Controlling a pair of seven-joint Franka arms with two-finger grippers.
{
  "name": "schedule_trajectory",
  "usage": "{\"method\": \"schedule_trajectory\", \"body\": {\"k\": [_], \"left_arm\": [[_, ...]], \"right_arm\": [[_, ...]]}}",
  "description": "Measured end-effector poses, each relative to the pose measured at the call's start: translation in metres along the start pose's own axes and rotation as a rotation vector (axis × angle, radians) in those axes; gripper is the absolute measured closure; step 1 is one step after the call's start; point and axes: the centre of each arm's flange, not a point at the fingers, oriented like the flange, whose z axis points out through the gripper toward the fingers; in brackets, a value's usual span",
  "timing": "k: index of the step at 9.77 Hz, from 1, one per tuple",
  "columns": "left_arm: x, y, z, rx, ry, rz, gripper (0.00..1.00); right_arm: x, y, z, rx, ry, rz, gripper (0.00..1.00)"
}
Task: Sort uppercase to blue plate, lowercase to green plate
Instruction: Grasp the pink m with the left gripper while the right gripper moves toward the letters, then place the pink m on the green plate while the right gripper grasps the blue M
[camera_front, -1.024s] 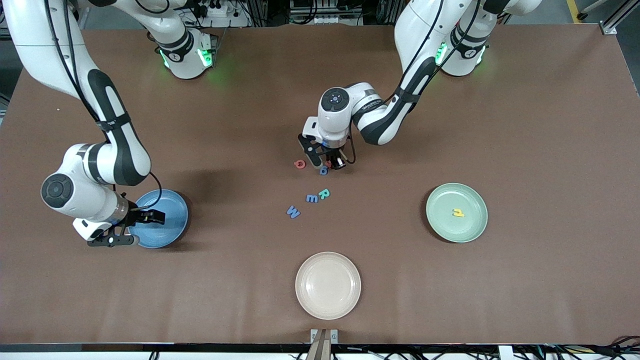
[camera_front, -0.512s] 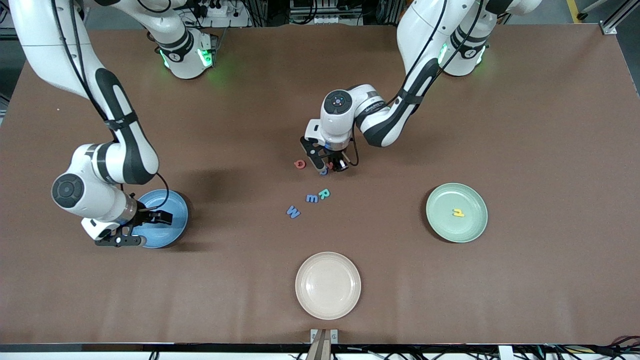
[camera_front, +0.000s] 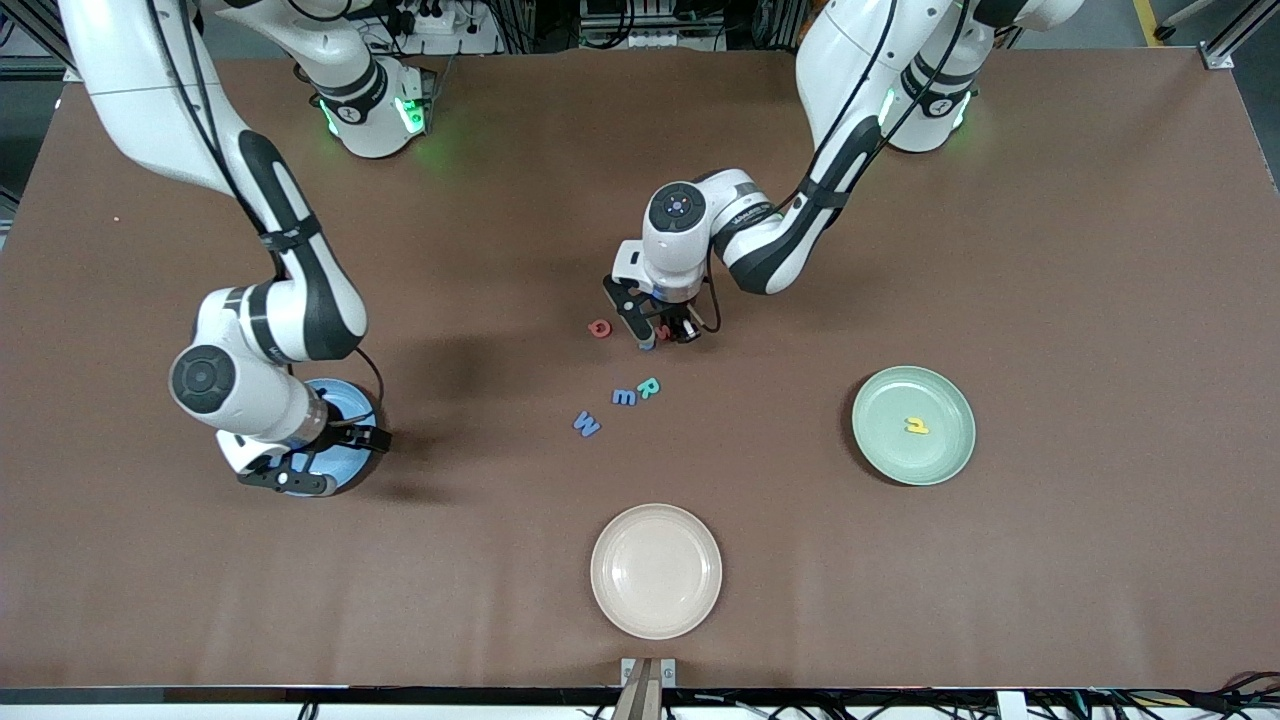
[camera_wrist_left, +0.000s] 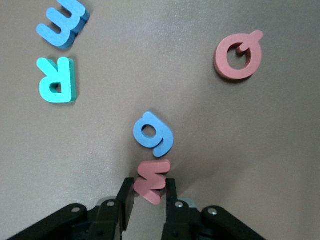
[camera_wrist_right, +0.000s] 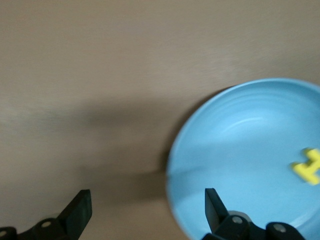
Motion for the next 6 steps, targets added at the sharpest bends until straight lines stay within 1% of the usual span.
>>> {"method": "schedule_trajectory", "body": {"k": [3, 6], "left_arm": [[0.0, 0.001, 0.0, -0.002, -0.001, 0.005, 0.72], [-0.001, 0.0, -0.006, -0.005, -0.017, -0.002, 0.72]], "right_arm": [[-0.011, -0.07, 0.005, 0.014, 0.018, 0.193, 0.0], [-0.012, -0.09, 0.009, 0.017, 0.018, 0.294, 0.0]]}}
